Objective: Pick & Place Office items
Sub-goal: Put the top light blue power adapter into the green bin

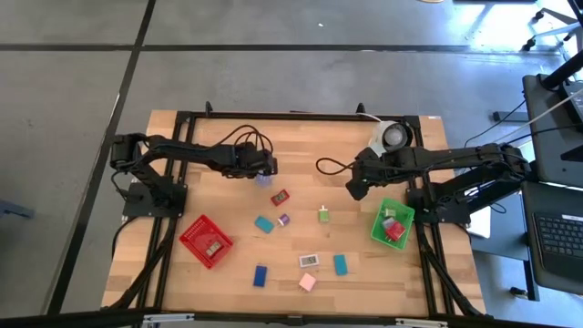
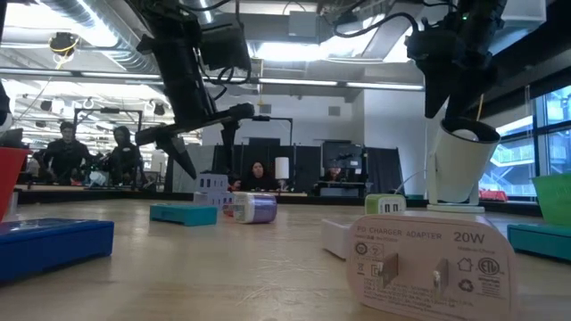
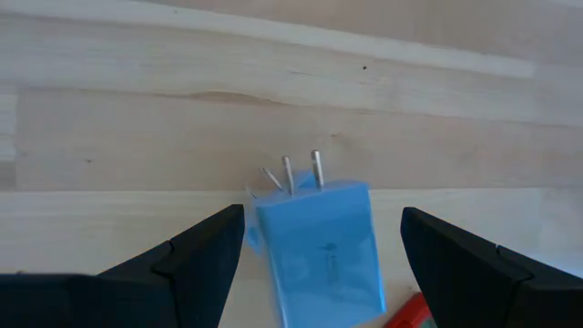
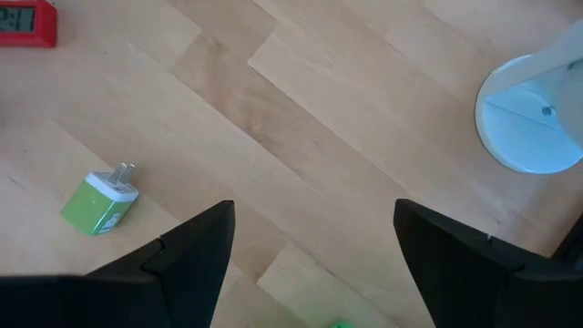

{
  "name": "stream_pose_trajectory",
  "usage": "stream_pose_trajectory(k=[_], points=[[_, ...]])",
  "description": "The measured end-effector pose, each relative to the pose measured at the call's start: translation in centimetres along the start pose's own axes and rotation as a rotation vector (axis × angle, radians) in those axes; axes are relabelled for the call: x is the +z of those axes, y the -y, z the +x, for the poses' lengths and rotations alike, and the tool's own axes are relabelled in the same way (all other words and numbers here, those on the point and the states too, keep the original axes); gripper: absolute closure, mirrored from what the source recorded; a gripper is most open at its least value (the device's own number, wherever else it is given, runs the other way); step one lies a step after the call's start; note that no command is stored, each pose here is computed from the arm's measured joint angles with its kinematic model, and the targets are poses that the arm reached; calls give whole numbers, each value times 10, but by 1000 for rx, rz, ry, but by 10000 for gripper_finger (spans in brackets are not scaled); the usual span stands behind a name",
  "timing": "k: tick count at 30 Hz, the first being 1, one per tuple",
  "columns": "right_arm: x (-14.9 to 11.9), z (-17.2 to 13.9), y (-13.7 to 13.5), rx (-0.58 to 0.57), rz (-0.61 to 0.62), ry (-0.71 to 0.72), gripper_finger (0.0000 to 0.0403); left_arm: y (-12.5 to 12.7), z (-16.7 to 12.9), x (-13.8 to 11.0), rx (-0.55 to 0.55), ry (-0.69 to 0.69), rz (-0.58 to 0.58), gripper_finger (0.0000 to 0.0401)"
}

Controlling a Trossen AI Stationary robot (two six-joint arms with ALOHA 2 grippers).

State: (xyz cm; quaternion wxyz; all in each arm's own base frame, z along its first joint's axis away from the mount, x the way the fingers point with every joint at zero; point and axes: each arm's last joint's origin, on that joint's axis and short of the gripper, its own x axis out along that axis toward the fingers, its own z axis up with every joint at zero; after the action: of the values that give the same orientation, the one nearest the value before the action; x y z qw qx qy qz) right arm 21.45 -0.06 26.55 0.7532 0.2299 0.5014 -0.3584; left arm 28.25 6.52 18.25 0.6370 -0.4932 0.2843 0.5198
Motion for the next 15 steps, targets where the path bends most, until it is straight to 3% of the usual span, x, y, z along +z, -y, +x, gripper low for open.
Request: stream_pose_trajectory(k=[15], points=[[7,3,6,-11,-17,4,99,4,15,-13,6,-1,-4,109]])
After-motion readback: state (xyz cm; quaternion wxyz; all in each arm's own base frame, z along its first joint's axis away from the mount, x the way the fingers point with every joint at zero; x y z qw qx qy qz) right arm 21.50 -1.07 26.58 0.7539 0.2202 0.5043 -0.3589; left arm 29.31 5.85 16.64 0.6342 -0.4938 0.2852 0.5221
